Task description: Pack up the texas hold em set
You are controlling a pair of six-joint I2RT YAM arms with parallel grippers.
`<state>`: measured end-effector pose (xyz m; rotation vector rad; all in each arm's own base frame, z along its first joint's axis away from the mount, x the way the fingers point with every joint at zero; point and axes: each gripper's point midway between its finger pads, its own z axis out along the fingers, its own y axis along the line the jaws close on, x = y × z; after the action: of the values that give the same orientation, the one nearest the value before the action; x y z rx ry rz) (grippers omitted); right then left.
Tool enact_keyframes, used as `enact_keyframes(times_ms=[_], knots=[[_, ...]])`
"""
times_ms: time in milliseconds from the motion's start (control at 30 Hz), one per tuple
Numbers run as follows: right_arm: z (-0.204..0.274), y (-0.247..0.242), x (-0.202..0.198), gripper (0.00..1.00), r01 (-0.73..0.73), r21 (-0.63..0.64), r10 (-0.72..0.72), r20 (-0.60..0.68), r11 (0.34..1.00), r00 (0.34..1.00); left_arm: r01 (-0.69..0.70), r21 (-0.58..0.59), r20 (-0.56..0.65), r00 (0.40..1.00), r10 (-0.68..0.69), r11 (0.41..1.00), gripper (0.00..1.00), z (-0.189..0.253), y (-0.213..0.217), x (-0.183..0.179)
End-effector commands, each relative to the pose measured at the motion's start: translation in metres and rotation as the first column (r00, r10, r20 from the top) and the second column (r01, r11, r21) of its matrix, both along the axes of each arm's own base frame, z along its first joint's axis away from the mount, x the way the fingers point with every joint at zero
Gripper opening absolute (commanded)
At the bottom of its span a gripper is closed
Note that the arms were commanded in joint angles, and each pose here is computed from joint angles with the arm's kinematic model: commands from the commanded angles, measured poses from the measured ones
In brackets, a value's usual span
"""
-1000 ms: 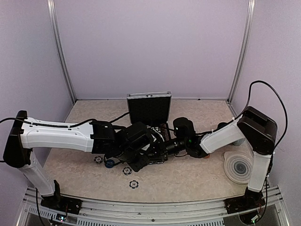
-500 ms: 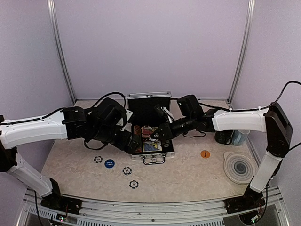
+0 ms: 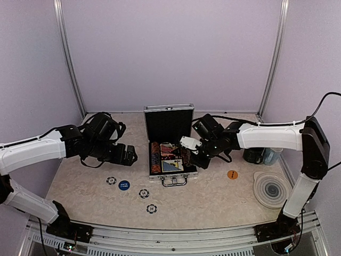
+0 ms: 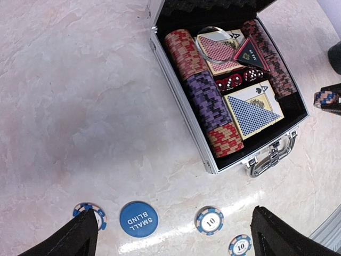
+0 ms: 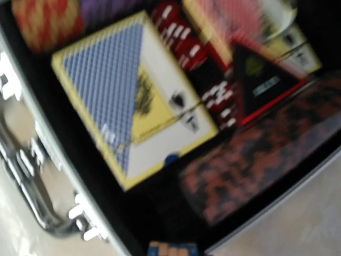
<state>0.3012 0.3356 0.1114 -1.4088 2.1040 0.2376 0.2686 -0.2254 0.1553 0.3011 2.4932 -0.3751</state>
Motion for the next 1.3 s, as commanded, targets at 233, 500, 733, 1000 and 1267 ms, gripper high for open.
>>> enact_keyframes(times_ms=[233, 500, 733, 1000, 1267], knots=[[-0.015, -0.002, -0.004, 0.00, -0.056, -0.204, 0.084, 0.132, 0.977, 0.988, -0.046, -0.078, 0.003, 0.999, 0.047, 0.996, 0.99, 0.006, 0.008, 0.003], [-0.037, -0.002, 0.002, 0.00, -0.042, -0.265, 0.081, 0.139, 0.963, 0.987, -0.046, -0.082, 0.000, 0.999, 0.047, 0.996, 0.99, 0.005, 0.007, 0.003], [-0.041, 0.003, 0.008, 0.00, -0.048, -0.275, 0.093, 0.156, 0.960, 0.983, -0.052, -0.081, -0.005, 0.999, 0.052, 0.995, 0.99, 0.003, 0.008, 0.003], [-0.051, 0.008, 0.009, 0.00, -0.068, -0.286, 0.114, 0.147, 0.956, 0.983, -0.051, -0.081, -0.015, 0.999, 0.050, 0.995, 0.99, 0.000, 0.005, 0.004], [-0.050, -0.001, 0.017, 0.34, -0.021, -0.336, 0.093, 0.199, 0.942, 0.976, -0.053, -0.080, -0.020, 0.998, 0.052, 0.995, 0.99, 0.001, 0.002, 0.008]])
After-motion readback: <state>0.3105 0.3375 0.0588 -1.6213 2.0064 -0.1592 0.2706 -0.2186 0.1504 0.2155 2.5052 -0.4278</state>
